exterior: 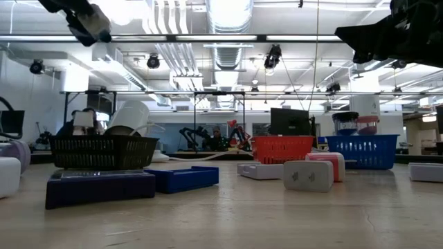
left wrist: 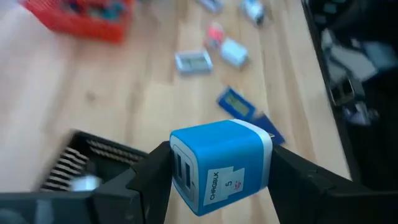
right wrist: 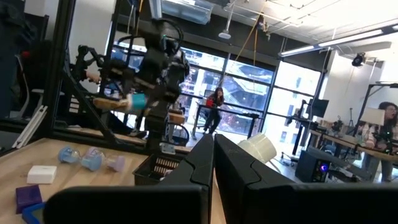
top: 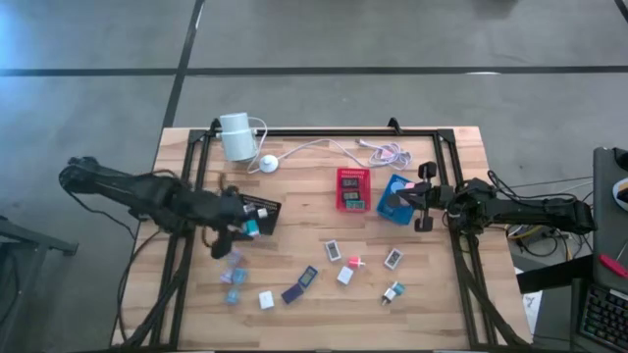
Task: Pick & Place Office items
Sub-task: Put the left light blue charger adaptor into the black bin
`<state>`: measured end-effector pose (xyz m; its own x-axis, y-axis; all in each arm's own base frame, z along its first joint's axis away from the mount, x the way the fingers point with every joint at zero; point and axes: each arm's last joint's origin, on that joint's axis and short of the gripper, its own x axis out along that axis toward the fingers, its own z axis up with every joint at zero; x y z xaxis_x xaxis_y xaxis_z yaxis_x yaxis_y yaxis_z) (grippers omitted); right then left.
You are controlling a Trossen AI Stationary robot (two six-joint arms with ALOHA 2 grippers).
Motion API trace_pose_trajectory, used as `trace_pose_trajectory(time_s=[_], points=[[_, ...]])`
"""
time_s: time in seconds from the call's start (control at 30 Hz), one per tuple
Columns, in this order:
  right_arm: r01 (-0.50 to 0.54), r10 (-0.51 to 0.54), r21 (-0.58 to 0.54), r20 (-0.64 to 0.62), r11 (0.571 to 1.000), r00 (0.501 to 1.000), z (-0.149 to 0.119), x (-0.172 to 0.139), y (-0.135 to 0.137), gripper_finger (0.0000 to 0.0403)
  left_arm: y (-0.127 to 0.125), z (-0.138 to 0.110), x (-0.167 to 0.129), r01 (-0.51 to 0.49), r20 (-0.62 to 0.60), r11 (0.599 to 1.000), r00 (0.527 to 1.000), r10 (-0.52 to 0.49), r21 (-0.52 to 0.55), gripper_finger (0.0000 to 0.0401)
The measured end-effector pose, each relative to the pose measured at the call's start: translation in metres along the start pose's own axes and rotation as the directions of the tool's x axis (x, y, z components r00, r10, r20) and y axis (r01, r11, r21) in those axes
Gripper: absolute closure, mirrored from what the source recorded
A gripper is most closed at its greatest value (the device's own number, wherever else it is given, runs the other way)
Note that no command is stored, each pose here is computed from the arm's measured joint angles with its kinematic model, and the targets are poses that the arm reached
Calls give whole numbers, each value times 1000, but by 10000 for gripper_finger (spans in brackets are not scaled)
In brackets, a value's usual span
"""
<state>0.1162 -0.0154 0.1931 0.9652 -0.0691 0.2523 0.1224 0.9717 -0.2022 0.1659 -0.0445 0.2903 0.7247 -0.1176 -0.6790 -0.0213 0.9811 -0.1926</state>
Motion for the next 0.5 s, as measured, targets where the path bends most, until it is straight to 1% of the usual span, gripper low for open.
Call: trace_pose_trajectory(time_s=[0.1,0.2,0.33,0.5], points=[[0,0,0,0,1000,1000,0,0,0,394,5,-9,-13,5,101,1000,995,-7,24,185],[0,0,4,-1,1000,1000,0,0,0,394,11,-21,-19,-4,212,999,977,-5,41,185],[-1,1,12,-7,1000,1000,-1,0,0,394,20,-39,-17,-34,371,999,929,17,40,185],[-1,1,15,-7,1000,1000,-1,0,0,394,27,-61,-7,-22,496,998,868,-10,58,185]])
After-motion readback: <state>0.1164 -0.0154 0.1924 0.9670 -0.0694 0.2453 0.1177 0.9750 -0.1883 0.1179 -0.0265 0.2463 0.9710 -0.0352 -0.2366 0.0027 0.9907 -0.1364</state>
